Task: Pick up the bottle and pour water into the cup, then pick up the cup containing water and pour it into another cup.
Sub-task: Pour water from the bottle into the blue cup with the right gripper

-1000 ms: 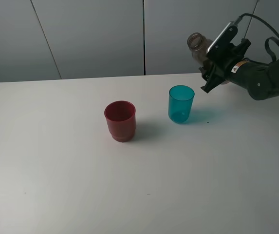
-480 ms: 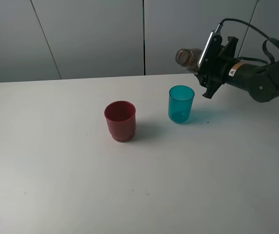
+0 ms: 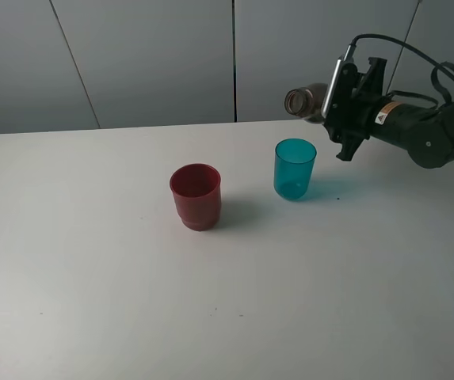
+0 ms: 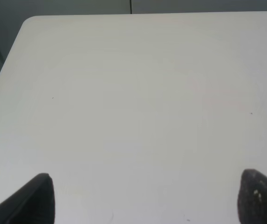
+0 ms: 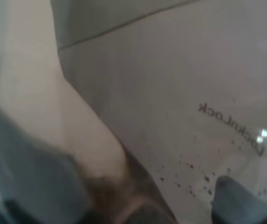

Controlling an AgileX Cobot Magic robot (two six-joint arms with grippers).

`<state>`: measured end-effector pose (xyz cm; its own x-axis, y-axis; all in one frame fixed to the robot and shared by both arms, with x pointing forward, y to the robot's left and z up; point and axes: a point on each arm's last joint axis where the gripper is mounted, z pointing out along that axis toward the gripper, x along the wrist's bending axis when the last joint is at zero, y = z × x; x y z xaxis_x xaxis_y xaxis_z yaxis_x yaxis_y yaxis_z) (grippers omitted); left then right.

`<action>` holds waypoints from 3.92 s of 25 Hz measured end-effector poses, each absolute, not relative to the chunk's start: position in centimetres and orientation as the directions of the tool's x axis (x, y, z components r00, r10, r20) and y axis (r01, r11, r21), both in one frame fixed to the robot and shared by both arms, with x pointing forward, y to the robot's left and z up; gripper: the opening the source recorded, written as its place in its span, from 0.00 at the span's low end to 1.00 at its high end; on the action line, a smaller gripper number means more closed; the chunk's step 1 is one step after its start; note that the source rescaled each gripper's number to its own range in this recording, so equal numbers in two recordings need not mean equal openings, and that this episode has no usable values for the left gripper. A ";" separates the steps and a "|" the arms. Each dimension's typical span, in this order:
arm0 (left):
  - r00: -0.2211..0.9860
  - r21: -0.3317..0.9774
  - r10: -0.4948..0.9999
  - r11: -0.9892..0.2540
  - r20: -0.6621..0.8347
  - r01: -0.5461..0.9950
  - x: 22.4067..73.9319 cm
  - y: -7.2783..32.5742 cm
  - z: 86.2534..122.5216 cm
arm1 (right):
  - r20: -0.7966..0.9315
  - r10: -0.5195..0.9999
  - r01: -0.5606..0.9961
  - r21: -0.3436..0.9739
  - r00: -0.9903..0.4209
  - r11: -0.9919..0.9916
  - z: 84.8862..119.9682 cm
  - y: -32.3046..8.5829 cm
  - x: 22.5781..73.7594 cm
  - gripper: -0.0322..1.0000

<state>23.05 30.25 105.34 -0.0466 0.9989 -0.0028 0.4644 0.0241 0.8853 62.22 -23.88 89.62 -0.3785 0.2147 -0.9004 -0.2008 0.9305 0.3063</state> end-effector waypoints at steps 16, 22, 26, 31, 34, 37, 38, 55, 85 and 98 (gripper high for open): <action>-0.047 0.885 0.999 0.024 -0.003 0.464 23.0 30.3 105.3 | -0.909 0.159 -0.200 0.250 -0.385 0.947 89.1 -24.3 61.7 0.05; -0.047 0.885 0.999 0.024 -0.003 0.464 23.0 30.3 105.3 | -0.923 0.102 -0.223 0.195 -0.372 0.955 89.1 -24.3 61.7 0.05; -0.047 0.885 0.999 0.024 -0.003 0.464 23.0 30.3 105.3 | -0.926 0.062 -0.234 0.159 -0.373 0.959 89.0 -24.3 61.7 0.05; -0.047 0.885 0.999 0.024 -0.003 0.464 23.0 30.3 105.3 | -0.928 0.031 -0.236 0.126 -0.372 0.964 88.9 -24.6 61.7 0.05; -0.047 0.885 0.999 0.024 -0.003 0.464 23.0 30.3 105.3 | -0.929 0.025 -0.226 0.116 -0.369 0.967 88.9 -24.9 61.7 0.05; -0.047 0.885 0.999 0.024 -0.003 0.464 23.0 30.3 105.3 | -0.931 0.010 -0.228 0.100 -0.365 0.969 88.9 -24.9 61.7 0.05; -0.047 0.885 0.999 0.024 -0.003 0.464 23.0 30.3 105.3 | -0.933 -0.006 -0.233 0.084 -0.361 0.969 88.9 -24.9 61.7 0.05; -0.047 0.885 0.999 0.024 -0.003 0.464 23.0 30.3 105.3 | -0.933 -0.174 -0.291 -0.079 -0.315 0.953 88.9 -25.0 61.8 0.05; -0.048 0.885 0.999 0.028 -0.006 0.464 23.0 30.3 105.3 | -0.930 -0.231 -0.308 -0.138 -0.288 0.941 89.0 -25.0 61.8 0.05; -0.048 0.885 0.999 0.028 -0.006 0.464 23.0 30.3 105.3 | -0.929 -0.245 -0.311 -0.154 -0.277 0.938 89.2 -25.0 61.8 0.05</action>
